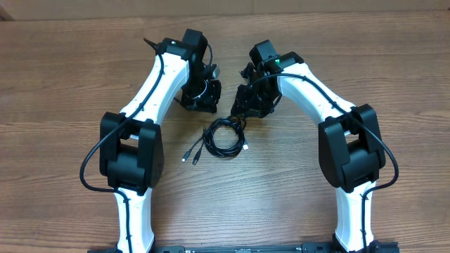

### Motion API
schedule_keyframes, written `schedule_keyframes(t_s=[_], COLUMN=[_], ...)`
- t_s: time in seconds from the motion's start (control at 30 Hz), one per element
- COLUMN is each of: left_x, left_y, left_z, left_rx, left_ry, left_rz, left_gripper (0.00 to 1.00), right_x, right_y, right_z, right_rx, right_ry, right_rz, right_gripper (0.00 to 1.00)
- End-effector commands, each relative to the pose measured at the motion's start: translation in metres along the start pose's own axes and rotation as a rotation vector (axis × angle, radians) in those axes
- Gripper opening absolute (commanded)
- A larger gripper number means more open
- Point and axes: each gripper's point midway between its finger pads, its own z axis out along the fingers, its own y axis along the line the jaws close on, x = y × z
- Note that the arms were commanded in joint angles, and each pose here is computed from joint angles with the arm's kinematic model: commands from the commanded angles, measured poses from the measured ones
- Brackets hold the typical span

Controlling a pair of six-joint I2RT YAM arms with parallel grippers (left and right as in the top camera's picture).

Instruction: Untangle cables

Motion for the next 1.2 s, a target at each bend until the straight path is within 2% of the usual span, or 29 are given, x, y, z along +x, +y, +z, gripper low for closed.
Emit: schedule_keyframes(t_s=[0.0, 0.07, 0.2, 0.27, 0.33, 0.57, 0.7, 0.83, 0.9, 1.17], left_x=[0.018, 0.027, 0.042, 0.044, 0.045, 0.034, 0.021, 0.010, 0.002, 0.001], left_y=[-0.009, -0.007, 0.001, 0.004, 0.006, 0.010, 0.040, 0.050, 0.054, 0.050], left_z=[0.021, 0.030, 0.049, 0.058, 0.070, 0.078, 0.076, 0.071, 0.068, 0.066], left_rx=[0.000, -0.011, -0.012, -0.002, 0.016, 0.007, -0.156, -0.160, -0.121, -0.060], left_ry=[0.063, 0.094, 0.138, 0.137, 0.128, 0.072, 0.008, -0.037, -0.063, -0.049], left_rz=[0.098, 0.111, 0.139, 0.138, 0.142, 0.137, -0.022, -0.113, -0.157, 0.022], left_gripper=[0.04, 0.04, 0.06, 0.08, 0.05, 0.04, 0.04, 0.04, 0.04, 0.04], right_x=[0.000, 0.000, 0.006, 0.012, 0.020, 0.042, 0.044, 0.038, 0.029, 0.007], right_y=[0.006, 0.011, 0.018, 0.012, 0.007, 0.005, 0.000, -0.003, -0.005, 0.005], right_z=[-0.013, -0.024, -0.063, -0.074, -0.076, -0.048, -0.020, -0.002, 0.006, 0.011], right_rx=[-0.009, -0.047, -0.140, -0.136, -0.127, -0.104, -0.029, 0.042, 0.087, 0.078], right_ry=[-0.019, -0.011, 0.018, 0.032, 0.061, 0.134, 0.110, 0.053, -0.004, -0.105], right_rz=[-0.010, -0.005, 0.014, 0.048, 0.047, 0.018, 0.052, 0.061, 0.045, -0.019], right_gripper=[0.05, 0.04, 0.12, 0.14, 0.15, 0.18, 0.20, 0.20, 0.25, 0.26])
